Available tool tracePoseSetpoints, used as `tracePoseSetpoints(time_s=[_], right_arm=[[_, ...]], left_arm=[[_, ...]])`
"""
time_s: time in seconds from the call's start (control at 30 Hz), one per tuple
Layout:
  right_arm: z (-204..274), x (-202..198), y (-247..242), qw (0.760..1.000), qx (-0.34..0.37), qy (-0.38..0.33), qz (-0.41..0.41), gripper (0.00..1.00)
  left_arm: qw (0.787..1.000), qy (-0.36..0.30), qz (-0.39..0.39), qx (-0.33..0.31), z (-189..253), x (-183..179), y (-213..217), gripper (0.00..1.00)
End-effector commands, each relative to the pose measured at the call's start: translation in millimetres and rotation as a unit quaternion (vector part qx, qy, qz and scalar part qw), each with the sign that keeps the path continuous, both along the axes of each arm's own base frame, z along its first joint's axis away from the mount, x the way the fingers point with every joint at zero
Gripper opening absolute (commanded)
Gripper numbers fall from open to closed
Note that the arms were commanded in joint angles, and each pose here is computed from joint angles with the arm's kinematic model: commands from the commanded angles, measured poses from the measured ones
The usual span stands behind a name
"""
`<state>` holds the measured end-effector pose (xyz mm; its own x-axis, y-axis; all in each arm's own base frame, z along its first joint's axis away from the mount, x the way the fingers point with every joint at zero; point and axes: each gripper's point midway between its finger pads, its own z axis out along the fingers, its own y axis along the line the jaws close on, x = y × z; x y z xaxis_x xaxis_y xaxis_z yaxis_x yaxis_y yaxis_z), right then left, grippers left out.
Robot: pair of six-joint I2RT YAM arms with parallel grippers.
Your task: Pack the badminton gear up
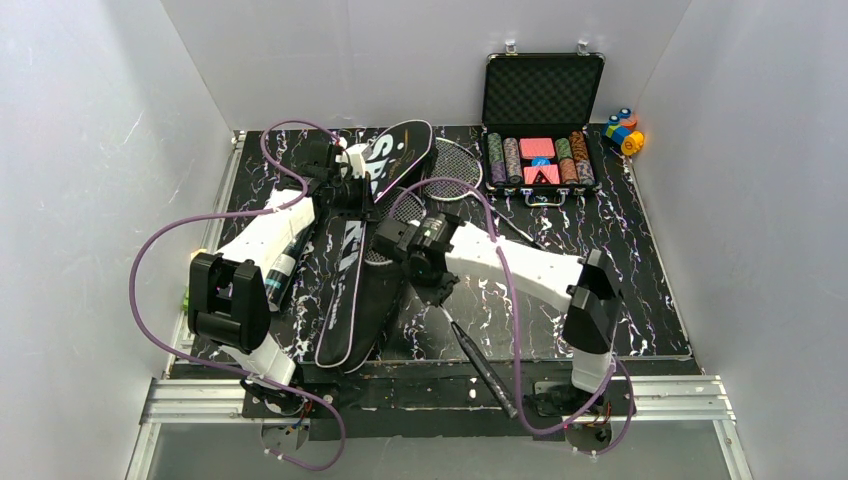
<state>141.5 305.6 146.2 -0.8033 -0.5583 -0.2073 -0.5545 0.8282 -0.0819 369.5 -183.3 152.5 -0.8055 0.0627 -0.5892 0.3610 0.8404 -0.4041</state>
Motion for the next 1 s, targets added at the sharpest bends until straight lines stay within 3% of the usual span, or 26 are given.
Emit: tracePoseSetpoints(time_s=[0.0, 0.53, 0.73, 0.97], right_arm=[[15, 49, 25, 0.997, 0.051, -0.050, -0.014, 0.01], [27, 142, 83, 0.986, 0.125, -0.083, -0.067, 0.01], [21, 147, 98, 0.978, 0.175, -0.067, -0.093, 0.01], [29, 163, 107, 0.952, 0.256, -0.055, -0.156, 0.01]], left_arm=[[0.998, -0.019, -0.031, -0.058, 33, -12, -19, 0.00], [0.993, -0.019, -0.071, -0.097, 49, -31, -29, 0.00], [0.991, -0.017, -0.085, -0.101, 50, -39, -30, 0.00], [0.989, -0.016, -0.096, -0.112, 54, -44, -32, 0.00]])
